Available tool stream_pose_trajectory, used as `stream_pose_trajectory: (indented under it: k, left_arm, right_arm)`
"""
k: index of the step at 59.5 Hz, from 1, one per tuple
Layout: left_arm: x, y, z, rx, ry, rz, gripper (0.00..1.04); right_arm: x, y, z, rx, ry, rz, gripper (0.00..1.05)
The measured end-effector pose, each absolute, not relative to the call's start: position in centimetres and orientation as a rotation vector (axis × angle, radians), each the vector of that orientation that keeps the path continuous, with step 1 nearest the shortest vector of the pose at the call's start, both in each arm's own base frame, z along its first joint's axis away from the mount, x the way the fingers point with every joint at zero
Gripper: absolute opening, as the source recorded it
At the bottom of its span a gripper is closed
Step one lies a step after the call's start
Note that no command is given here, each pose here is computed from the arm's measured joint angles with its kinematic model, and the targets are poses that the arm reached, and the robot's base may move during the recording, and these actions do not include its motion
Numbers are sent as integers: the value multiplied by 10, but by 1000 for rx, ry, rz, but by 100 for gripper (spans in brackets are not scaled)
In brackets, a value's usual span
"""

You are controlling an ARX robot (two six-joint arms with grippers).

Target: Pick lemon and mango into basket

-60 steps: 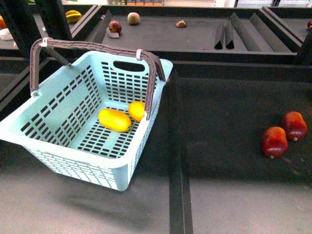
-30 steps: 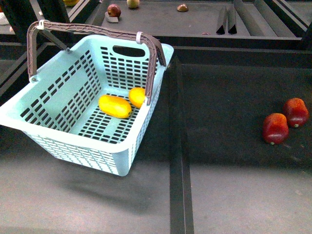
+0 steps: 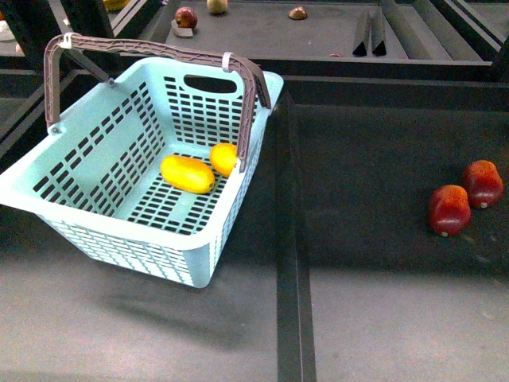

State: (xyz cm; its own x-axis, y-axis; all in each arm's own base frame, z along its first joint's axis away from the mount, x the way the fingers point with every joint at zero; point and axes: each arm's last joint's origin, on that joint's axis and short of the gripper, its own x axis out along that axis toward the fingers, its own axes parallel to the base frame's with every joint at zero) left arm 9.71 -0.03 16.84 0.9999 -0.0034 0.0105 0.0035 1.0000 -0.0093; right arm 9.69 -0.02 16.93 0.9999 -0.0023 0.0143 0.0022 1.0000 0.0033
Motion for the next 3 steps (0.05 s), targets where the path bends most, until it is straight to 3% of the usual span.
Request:
stream_pose_trajectory:
  k: [3]
  left_arm:
    - [97, 0, 168, -9, -10, -3, 98]
  right_arm:
    - [97, 0, 169, 3, -14, -2, 96]
